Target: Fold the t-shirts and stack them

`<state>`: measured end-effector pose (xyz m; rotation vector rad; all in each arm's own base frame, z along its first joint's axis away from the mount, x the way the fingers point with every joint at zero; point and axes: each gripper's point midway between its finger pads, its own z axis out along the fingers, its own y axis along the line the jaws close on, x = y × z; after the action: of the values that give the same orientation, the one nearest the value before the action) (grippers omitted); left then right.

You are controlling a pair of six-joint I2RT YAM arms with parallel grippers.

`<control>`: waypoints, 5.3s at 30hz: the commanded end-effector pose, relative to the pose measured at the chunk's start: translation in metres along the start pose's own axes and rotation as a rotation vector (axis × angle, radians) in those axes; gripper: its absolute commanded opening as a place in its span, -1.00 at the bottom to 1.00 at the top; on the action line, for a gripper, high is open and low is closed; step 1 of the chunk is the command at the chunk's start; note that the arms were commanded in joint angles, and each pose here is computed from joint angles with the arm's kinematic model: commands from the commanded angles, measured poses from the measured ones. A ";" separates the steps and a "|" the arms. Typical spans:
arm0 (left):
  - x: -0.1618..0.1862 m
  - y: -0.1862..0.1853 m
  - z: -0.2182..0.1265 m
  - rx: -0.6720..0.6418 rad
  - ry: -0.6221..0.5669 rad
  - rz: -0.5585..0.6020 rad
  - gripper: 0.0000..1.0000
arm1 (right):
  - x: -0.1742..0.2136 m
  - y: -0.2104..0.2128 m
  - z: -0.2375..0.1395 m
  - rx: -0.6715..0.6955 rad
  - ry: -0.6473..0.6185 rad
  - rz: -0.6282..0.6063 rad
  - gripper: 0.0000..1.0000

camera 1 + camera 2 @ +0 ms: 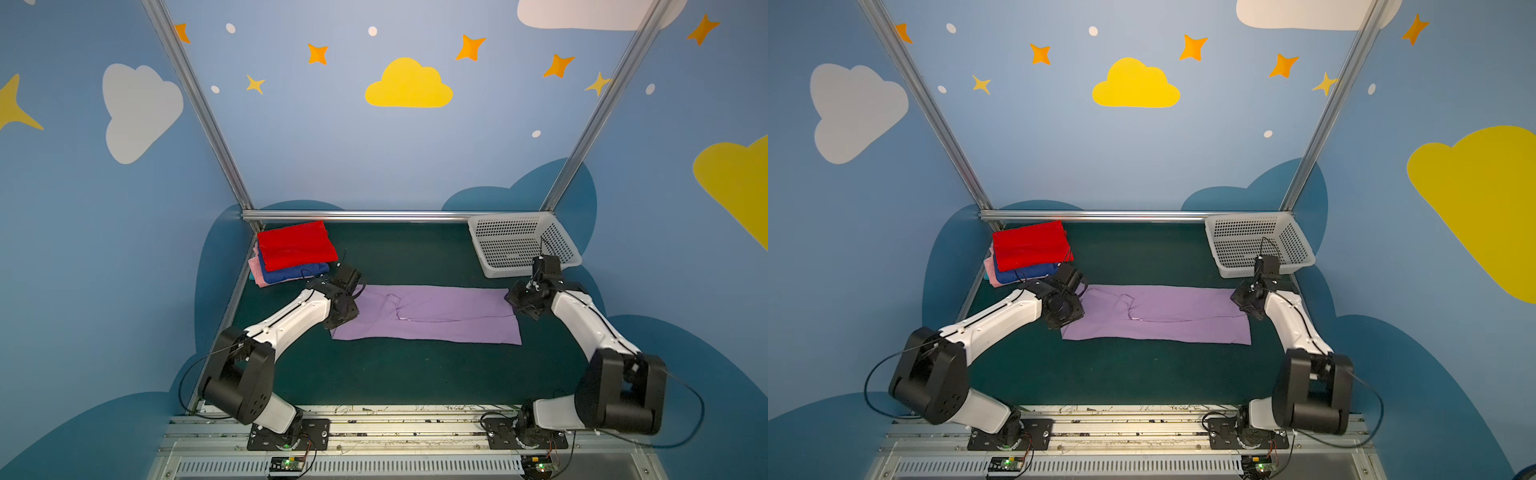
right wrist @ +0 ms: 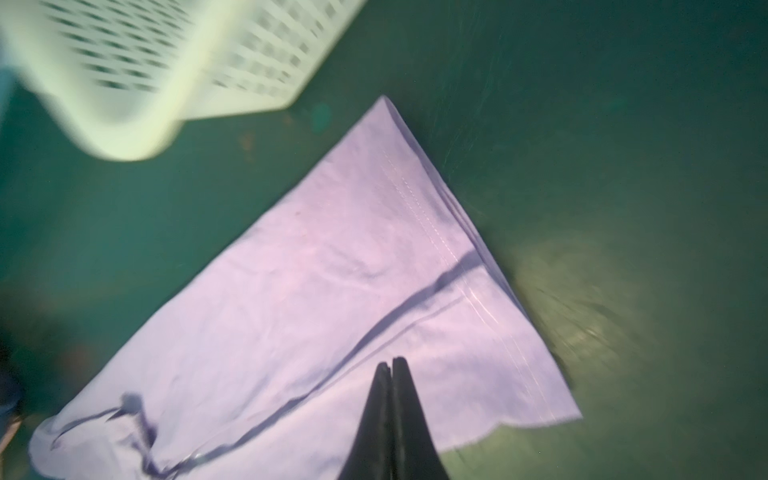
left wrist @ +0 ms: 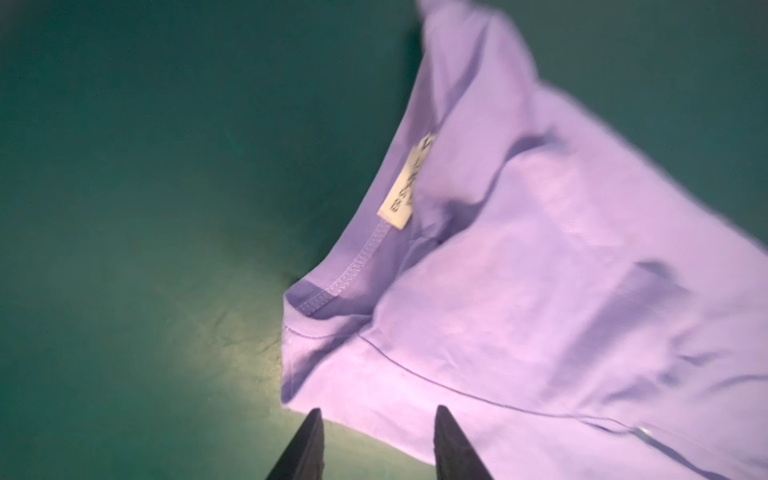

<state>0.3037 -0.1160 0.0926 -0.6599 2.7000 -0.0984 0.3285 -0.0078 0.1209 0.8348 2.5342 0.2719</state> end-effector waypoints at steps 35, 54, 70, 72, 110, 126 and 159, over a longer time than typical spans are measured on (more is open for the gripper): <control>0.002 0.005 0.090 -0.135 0.071 0.041 0.00 | 0.107 -0.083 0.060 0.177 0.323 0.253 -1.00; -0.109 -0.087 0.154 -0.093 0.001 0.137 -0.03 | 0.220 -0.071 -0.003 0.062 0.403 0.154 -1.00; -0.225 -0.201 0.152 0.194 -0.203 0.149 0.12 | 0.255 0.058 0.000 0.010 0.392 -0.539 0.09; -0.235 -0.201 0.135 0.221 -0.219 0.125 0.10 | 0.246 0.075 -0.005 -0.039 0.358 -0.553 0.10; -0.081 -0.259 0.151 0.347 0.100 0.154 0.08 | 0.201 -0.030 0.035 0.370 0.371 -0.354 -0.44; -0.174 -0.291 0.158 0.625 -0.013 0.108 0.21 | 0.351 0.095 0.054 0.060 0.608 -0.858 -0.63; -0.161 -0.159 -0.182 0.624 -0.322 0.061 0.18 | 0.296 0.152 -0.066 -0.321 0.322 -0.915 -0.52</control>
<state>0.4657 -0.2222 0.3878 -0.2489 2.1113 -0.8952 0.1530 0.3019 0.1227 -0.6005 2.7713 0.5552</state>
